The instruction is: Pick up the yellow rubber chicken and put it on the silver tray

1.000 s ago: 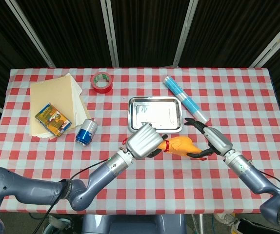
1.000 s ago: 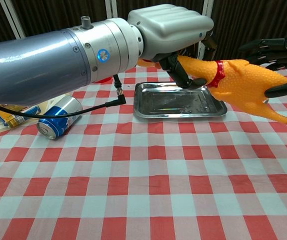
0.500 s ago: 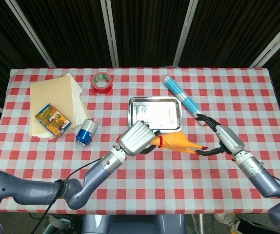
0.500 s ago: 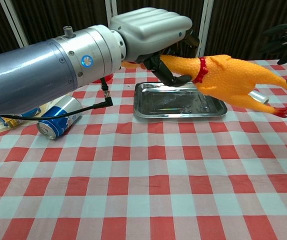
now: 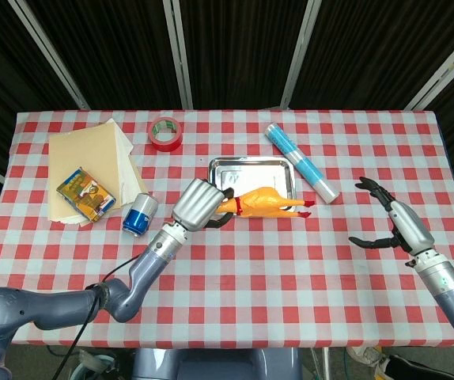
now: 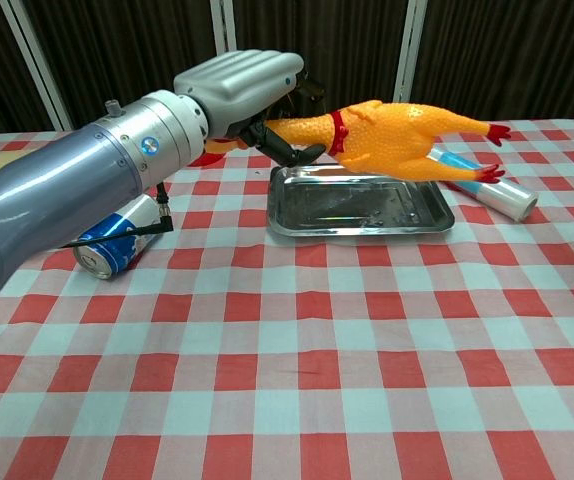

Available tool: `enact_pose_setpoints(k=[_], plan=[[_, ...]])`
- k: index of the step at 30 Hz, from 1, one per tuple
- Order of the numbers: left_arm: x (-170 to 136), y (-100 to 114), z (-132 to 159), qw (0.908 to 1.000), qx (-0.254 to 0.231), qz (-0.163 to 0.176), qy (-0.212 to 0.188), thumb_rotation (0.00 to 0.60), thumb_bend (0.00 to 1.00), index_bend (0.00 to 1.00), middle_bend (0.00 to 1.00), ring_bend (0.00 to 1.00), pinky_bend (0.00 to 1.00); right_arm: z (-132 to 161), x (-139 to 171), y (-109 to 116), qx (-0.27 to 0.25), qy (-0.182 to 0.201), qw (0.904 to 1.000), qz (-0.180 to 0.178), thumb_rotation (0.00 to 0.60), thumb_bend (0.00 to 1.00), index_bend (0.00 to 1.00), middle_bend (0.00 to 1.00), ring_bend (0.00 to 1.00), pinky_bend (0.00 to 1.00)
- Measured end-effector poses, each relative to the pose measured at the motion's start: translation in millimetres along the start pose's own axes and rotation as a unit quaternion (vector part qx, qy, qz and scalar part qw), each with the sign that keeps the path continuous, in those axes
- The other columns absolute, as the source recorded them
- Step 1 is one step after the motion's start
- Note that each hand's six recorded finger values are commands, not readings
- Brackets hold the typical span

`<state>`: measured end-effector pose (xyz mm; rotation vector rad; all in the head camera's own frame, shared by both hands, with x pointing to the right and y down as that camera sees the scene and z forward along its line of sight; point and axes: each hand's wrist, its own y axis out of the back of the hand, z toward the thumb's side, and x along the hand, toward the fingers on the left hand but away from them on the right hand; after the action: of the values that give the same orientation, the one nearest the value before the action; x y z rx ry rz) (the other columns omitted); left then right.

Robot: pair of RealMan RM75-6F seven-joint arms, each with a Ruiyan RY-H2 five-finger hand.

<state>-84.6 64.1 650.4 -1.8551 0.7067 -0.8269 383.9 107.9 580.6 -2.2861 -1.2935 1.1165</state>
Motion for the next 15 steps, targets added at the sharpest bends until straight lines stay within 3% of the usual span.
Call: enact_pose_setpoints(k=[15], plan=[[35, -45, -28, 0.9950, -0.052, -0.024, 0.081, 0.600, 0.66, 0.64, 0.70, 0.63, 0.66, -7, 10, 9, -0.001, -0.009, 0.9999, -0.010, 0.524, 0.17, 0.00, 0.13, 0.09, 0.14]])
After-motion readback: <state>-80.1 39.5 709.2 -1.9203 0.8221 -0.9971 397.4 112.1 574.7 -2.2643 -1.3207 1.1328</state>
